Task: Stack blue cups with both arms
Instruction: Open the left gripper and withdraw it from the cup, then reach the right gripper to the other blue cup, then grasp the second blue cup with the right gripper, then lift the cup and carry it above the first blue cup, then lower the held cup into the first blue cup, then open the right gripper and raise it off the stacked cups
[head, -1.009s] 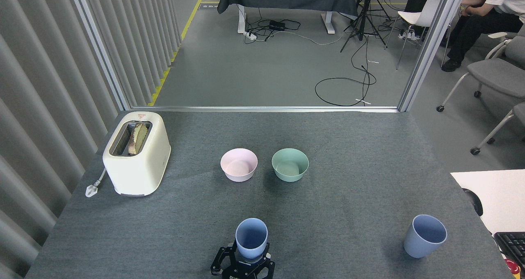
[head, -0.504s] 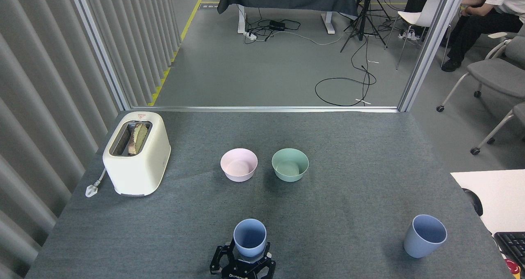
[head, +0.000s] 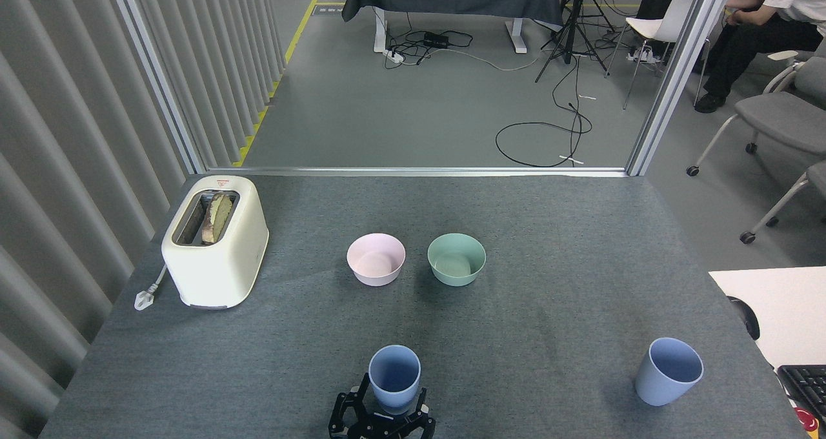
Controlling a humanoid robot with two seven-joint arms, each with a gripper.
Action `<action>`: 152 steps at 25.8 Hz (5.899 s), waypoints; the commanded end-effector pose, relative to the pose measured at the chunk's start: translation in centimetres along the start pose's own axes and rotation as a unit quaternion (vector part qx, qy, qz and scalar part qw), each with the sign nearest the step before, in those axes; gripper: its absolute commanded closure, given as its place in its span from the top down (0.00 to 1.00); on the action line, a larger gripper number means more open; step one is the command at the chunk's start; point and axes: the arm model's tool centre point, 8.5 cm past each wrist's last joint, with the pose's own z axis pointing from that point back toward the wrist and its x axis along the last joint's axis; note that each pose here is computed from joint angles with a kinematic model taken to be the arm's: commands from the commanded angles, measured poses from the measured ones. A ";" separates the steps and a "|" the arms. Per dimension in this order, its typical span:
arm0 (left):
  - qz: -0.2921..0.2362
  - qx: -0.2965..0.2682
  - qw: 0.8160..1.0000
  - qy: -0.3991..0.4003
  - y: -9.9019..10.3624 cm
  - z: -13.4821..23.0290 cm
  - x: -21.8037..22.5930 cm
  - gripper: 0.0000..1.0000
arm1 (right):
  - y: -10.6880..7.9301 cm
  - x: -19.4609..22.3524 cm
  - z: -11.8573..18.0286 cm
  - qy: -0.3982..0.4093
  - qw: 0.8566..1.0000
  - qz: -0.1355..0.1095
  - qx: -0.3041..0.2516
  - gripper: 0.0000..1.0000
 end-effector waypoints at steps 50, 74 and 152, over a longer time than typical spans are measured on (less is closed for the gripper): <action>0.037 0.020 0.992 0.120 1.3 13.4 -8.1 0.99 | -0.6 -12.9 -9.8 0.127 0.992 0.009 0.024 1.00; 0.034 0.027 0.991 0.126 1.5 12.9 -8.7 0.99 | -1.9 -14.2 -12.8 0.129 0.991 0.013 0.017 0.85; 0.037 0.019 0.990 0.132 0.8 12.3 -8.5 0.99 | -6.3 21.4 -16.3 -0.192 0.980 0.043 -0.028 0.90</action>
